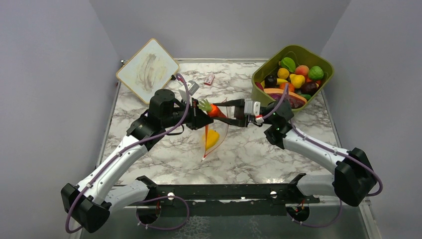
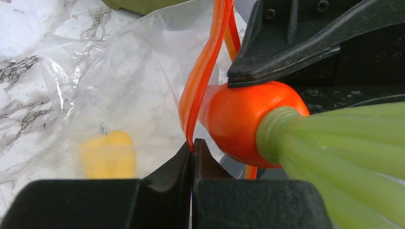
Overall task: Place the food in the zip-top bag and seal the zipper
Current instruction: Place the fake vegetable in the zipper food storage bag.
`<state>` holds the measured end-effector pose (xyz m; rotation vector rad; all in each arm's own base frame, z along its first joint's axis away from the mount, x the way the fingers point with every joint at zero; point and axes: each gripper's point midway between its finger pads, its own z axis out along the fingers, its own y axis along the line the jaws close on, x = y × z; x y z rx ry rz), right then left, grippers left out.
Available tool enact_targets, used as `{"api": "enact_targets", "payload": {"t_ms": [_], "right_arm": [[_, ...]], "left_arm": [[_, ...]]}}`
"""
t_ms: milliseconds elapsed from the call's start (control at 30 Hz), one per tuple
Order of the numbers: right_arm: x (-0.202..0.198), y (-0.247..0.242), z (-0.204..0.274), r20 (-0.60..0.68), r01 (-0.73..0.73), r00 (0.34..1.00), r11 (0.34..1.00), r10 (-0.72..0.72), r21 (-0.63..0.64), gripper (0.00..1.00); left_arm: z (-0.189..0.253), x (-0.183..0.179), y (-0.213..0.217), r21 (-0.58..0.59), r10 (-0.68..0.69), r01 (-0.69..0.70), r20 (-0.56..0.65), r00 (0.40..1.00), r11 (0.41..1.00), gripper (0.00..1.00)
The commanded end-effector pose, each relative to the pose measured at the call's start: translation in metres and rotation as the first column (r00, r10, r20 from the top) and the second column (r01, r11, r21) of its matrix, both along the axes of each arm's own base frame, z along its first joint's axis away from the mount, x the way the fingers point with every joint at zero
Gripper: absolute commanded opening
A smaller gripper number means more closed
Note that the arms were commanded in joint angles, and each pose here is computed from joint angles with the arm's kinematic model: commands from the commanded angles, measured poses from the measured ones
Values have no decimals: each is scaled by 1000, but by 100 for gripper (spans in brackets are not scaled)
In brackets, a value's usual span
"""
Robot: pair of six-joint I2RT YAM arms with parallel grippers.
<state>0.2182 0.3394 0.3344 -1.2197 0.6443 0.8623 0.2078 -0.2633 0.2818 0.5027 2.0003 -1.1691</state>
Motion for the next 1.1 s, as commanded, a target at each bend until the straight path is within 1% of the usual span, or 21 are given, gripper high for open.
{"api": "enact_targets", "payload": {"t_ms": [0,67,133,267,433,600,700,767,800,933,967,1067], "right_arm": [[1,-7,0,19,58,998,998,-58,-22,34],[0,-10,-4,12,74,997,997,-73,-34,32],[0,-12,-10,1,83,997,995,-83,-59,32],[-1,-15,-20,0,95,995,991,-95,-97,43],[0,-17,-22,-6,108,994,988,-109,-113,47],[5,-16,-26,-37,119,991,985,-125,-124,48],[1,-16,-31,-55,102,992,985,-110,-138,54],[-1,-17,-35,-60,93,993,984,-103,-149,54],[-2,-17,-36,-64,95,992,984,-106,-148,52],[-3,-17,-36,-62,91,993,985,-101,-149,33],[-3,-17,-37,-64,87,993,984,-98,-154,30],[-3,-18,-36,-73,91,992,982,-105,-167,30]], "left_arm": [[11,-1,1,-28,-1,2,44,999,1000,0],[11,-2,1,-29,-2,3,46,999,1000,0],[12,-2,2,-29,1,0,48,999,1000,0],[13,-3,3,-32,9,-7,52,999,999,0],[19,-7,1,-58,-9,12,46,999,998,0],[27,-10,1,-80,-14,18,55,998,997,0],[28,-11,3,-82,-9,14,62,998,996,0],[28,-12,3,-84,-11,16,64,998,996,0],[29,-13,3,-84,-12,17,64,998,996,0],[28,-12,3,-80,-12,18,66,998,997,0],[27,-12,3,-77,-12,17,66,998,997,0],[25,-10,4,-67,-5,10,68,998,998,0]]}}
